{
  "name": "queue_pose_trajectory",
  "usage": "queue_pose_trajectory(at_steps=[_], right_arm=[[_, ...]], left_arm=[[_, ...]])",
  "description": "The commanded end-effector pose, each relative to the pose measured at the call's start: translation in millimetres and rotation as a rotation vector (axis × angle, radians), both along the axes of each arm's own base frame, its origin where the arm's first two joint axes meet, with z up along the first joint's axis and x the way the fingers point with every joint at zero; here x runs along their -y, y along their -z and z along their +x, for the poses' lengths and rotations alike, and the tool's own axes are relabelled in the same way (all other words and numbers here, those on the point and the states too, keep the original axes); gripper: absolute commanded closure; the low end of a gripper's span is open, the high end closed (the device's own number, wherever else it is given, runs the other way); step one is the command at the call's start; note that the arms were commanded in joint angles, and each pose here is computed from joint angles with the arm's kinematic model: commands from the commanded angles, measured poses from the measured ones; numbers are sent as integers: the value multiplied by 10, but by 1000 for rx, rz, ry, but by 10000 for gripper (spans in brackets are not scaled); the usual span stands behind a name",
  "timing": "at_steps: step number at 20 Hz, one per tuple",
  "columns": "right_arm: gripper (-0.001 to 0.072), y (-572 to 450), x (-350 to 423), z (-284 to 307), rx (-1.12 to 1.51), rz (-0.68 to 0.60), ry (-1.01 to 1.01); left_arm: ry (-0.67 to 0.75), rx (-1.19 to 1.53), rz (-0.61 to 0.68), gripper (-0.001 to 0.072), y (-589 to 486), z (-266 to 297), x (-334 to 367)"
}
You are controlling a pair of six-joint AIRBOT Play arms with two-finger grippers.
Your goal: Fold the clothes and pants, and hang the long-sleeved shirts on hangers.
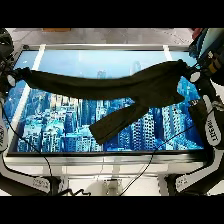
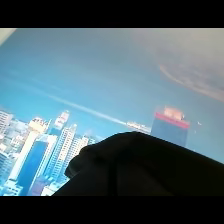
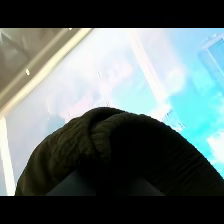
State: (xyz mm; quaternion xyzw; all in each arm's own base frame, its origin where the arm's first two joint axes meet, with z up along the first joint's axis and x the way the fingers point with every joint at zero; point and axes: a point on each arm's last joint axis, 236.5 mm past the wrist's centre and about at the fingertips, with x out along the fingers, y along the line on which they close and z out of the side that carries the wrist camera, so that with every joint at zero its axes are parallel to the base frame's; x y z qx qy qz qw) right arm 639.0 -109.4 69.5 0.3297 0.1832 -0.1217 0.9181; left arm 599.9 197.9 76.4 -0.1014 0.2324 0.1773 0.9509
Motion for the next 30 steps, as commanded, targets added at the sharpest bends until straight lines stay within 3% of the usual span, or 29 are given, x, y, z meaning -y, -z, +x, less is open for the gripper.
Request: queue_pose_trajectory(at_steps=[1,2,3,4,5,11,12,13,14,15,16,18,21,25,28,29,30], right_arm=[[603,47,54,137,82,72,67],[360,45,54,137,82,71,66],[37,31,50,136,82,71,65],[18,17,39,128,73,73,59],[19,-18,46,105,62,76,55],[28,-280,560,-457,-135,-2,65],[28,-253,765,-665,-204,-16,88],[30,-195,961,-897,-286,-44,96],[131,-87,1134,-1173,-391,-72,83],[352,83,1228,-1453,-510,-82,45],[471,257,1257,-1706,-620,-82,-6],[602,580,1207,-2110,-777,-81,-123],[614,1049,879,-2400,-851,-31,-248],[678,1228,352,-2233,-591,9,-359],[678,1275,396,-2280,-486,-13,-235],[627,1315,443,-2278,-469,14,-175],[388,1314,480,-2219,-439,45,-126]], left_arm=[[-14,48,-36,689,130,130,5],[-14,43,-37,566,158,132,4],[-14,42,-37,198,162,131,5],[-16,46,-41,17,145,130,6],[-17,40,-42,0,122,110,10],[-67,-69,-72,35,-153,-321,-90],[-83,-99,-82,158,-186,-441,-133],[-97,-131,-91,337,-198,-552,-164],[-106,-166,-101,484,-183,-649,-173],[-112,-211,-111,621,-133,-746,-175],[-99,-271,-107,692,-49,-836,-145],[-25,-404,-75,692,130,-983,35],[92,-497,-33,692,272,-1119,465],[202,-584,-63,691,522,-1598,1002],[226,-611,-76,691,604,-2143,1204],[231,-606,-107,690,627,-2290,1293],[236,-599,-138,681,643,-2394,1378]])
